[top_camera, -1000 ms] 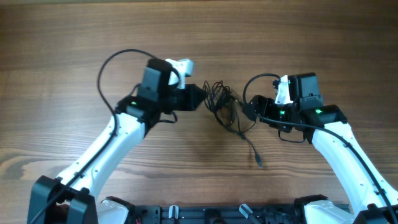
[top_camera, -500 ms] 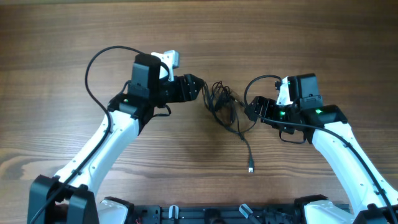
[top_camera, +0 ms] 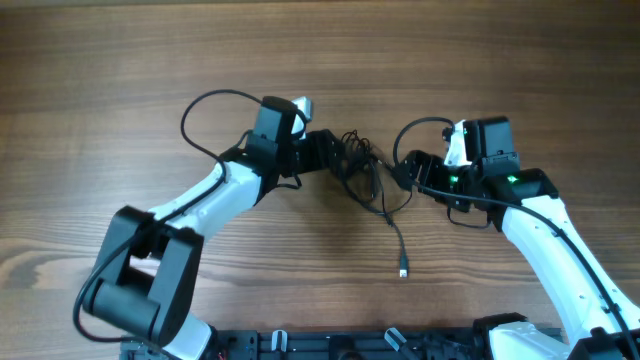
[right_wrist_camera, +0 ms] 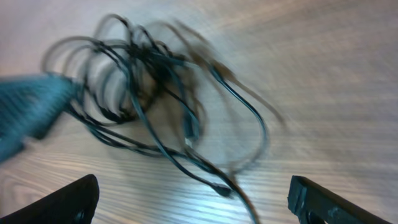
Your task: Untangle cables
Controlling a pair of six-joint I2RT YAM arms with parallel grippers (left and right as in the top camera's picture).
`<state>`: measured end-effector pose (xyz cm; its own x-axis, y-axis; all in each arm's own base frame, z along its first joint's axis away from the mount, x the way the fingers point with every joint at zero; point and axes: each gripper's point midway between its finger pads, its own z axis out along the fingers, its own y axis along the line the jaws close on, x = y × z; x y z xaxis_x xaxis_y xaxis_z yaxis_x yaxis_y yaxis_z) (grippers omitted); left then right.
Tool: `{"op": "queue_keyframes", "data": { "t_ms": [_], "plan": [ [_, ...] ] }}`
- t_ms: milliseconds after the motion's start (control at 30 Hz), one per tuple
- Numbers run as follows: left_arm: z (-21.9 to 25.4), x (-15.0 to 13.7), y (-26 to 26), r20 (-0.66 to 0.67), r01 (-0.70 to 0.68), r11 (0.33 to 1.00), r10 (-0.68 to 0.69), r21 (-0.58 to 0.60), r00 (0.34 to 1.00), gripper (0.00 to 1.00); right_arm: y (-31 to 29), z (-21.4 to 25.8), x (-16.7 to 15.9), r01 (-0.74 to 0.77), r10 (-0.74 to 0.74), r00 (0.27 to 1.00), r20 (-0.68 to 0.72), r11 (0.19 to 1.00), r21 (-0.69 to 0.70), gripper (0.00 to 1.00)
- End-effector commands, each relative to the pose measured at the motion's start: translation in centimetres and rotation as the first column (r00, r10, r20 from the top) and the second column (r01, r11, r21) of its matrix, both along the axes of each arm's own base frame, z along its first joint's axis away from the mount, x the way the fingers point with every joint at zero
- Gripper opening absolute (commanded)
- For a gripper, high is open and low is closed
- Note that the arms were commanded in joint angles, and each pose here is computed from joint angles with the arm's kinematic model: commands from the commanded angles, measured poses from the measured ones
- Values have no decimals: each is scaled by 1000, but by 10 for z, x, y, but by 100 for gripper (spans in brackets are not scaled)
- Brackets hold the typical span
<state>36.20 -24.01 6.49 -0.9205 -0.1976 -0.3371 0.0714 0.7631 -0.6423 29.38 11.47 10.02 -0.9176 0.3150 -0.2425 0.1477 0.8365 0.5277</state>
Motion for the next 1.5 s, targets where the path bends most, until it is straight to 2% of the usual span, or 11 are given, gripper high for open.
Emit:
{"op": "queue_keyframes", "data": {
  "t_ms": [0,100,133,267,400,533,767,967,1033,1200,1467],
  "plan": [
    [-2,-6,-12,-32,21,999,-22,-33,999,37,14,12,12,58,-59,998,1,990,128,100],
    [8,-22,-27,-70,111,985,-121,-134,990,7,16,22,27,102,-110,993,40,980,173,100],
    [13,-30,-34,-84,151,972,-169,-182,982,4,17,24,29,103,-114,992,49,978,178,100],
    [37,-63,-54,-116,293,883,-356,-367,927,4,20,23,25,133,-135,991,-3,968,211,100],
    [35,-66,-52,-133,291,885,-359,-364,924,4,31,25,19,133,-119,991,-66,949,285,90],
    [29,-72,-50,-180,275,893,-354,-356,918,4,30,4,14,199,-154,972,-180,942,271,60],
    [17,-78,-44,-209,279,911,-350,-305,913,4,62,-42,-6,179,-71,927,-369,947,266,57],
    [17,-78,-44,-209,278,912,-348,-302,914,4,96,-59,-14,80,38,927,-372,951,298,57],
    [17,-79,-44,-210,278,912,-348,-302,914,4,94,-64,-12,86,17,931,-365,961,265,49],
    [14,-82,-41,-234,271,915,-345,-297,909,4,85,-71,-5,110,-35,940,-339,973,204,6],
    [8,-47,43,-238,122,972,-169,-201,956,4,41,-73,13,129,-69,953,-295,973,189,4]
  ]
}}
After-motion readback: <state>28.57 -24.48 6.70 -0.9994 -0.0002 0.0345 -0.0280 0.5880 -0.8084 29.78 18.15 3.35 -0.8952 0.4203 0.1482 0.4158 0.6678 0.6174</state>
